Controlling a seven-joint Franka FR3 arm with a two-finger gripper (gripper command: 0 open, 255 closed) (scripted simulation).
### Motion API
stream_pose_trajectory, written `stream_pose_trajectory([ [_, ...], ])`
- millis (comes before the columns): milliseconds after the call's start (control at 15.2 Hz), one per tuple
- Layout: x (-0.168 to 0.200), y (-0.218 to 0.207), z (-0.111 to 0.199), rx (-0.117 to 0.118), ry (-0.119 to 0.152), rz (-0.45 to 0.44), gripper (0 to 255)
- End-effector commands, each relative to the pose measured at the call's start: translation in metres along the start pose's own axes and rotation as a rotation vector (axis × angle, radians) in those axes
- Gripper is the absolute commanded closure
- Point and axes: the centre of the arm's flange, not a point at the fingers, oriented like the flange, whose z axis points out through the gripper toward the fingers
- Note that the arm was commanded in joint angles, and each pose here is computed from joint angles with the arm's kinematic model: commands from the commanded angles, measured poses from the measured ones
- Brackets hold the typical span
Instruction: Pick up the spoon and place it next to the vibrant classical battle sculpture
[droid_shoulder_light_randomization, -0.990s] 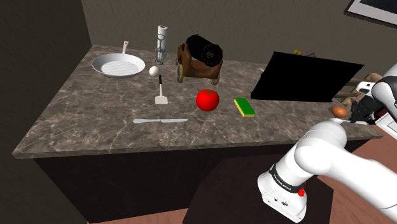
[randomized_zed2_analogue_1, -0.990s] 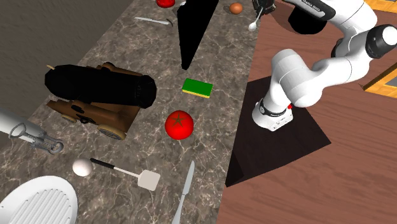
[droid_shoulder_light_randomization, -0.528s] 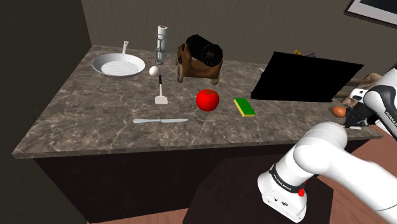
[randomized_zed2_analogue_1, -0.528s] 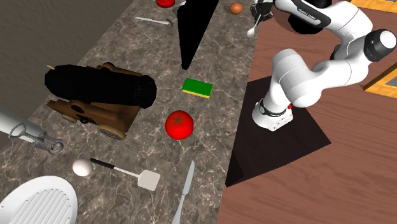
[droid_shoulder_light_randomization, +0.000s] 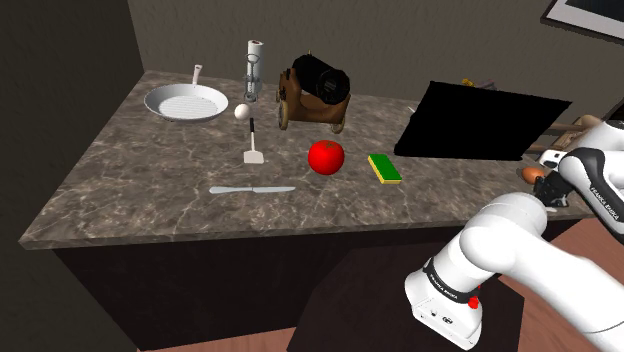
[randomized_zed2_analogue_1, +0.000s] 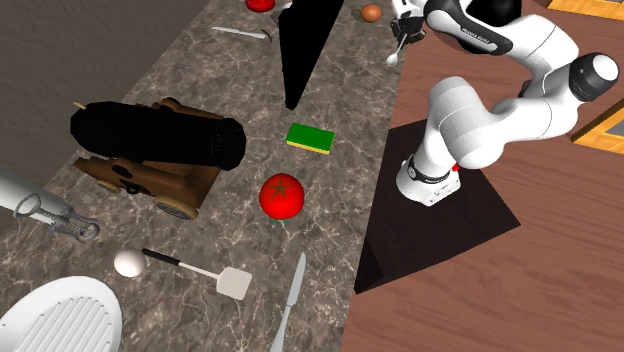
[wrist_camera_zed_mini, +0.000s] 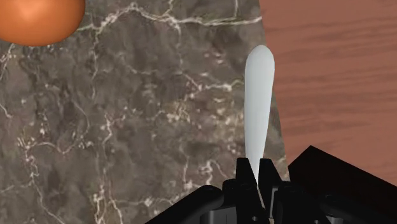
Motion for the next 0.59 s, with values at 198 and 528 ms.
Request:
stream_pose_trajectory([
  [198, 0.0008, 0.0002, 0.0037, 0.0, 0.0, 0.0, 255],
  [528, 0.0008, 0.0002, 0.0037, 0.0, 0.0, 0.0, 0],
])
